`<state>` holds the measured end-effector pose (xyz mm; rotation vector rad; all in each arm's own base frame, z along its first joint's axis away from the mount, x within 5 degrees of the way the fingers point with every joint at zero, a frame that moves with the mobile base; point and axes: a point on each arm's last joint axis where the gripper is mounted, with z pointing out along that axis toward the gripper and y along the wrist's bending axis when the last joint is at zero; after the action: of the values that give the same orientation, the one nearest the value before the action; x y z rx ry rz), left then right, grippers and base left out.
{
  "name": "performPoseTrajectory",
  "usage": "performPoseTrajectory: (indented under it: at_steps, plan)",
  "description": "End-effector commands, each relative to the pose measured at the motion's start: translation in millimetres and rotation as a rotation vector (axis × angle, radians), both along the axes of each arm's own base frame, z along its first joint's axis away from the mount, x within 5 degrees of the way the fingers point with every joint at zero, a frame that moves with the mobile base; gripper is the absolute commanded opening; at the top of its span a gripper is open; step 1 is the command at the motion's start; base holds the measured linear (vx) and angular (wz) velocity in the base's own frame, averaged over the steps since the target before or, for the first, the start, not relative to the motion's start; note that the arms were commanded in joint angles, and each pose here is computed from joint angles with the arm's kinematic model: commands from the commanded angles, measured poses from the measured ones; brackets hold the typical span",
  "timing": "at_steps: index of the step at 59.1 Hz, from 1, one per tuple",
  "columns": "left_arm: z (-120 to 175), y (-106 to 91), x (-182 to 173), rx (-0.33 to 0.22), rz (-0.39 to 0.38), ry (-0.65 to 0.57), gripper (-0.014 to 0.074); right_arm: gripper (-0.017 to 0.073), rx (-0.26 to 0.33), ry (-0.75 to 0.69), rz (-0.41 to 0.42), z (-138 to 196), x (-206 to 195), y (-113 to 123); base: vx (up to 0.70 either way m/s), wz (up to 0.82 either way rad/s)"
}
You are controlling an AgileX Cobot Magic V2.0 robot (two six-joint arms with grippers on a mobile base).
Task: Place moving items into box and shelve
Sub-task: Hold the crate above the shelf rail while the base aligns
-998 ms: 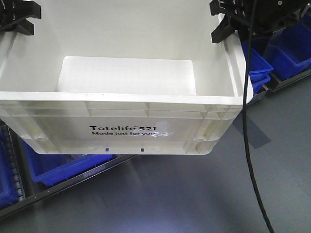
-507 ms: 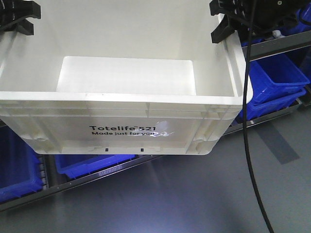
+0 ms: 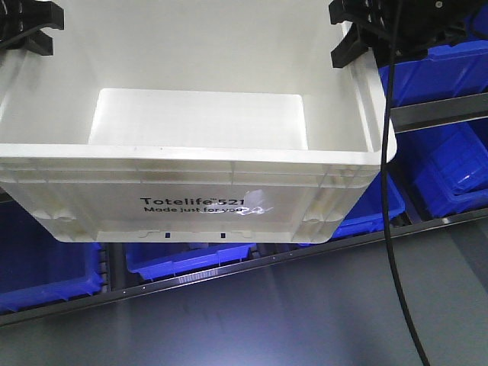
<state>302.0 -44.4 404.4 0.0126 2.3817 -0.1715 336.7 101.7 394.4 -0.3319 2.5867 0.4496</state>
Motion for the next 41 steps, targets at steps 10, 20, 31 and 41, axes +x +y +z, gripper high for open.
performPoseTrajectory:
  at_steps: [10,20,31,41]
  plan:
    - [37.5,-17.5,-7.5,-0.194,-0.036,-0.201,-0.0013,-0.0011,0.277,-0.134,0.065,45.1,-19.8,22.7,0.09,0.18]
    - [37.5,-17.5,-7.5,-0.194,-0.036,-0.201,-0.0013,-0.0011,0.277,-0.134,0.065,45.1,-19.8,22.7,0.11,0.13]
    - [37.5,-17.5,-7.5,-0.194,-0.036,-0.201,-0.0013,-0.0011,0.277,-0.134,0.065,45.1,-19.8,22.7,0.13,0.05]
    - [37.5,-17.5,-7.5,-0.194,-0.036,-0.201,-0.0013,-0.0011,0.277,-0.134,0.065,45.1,-19.8,22.7,0.13,0.0]
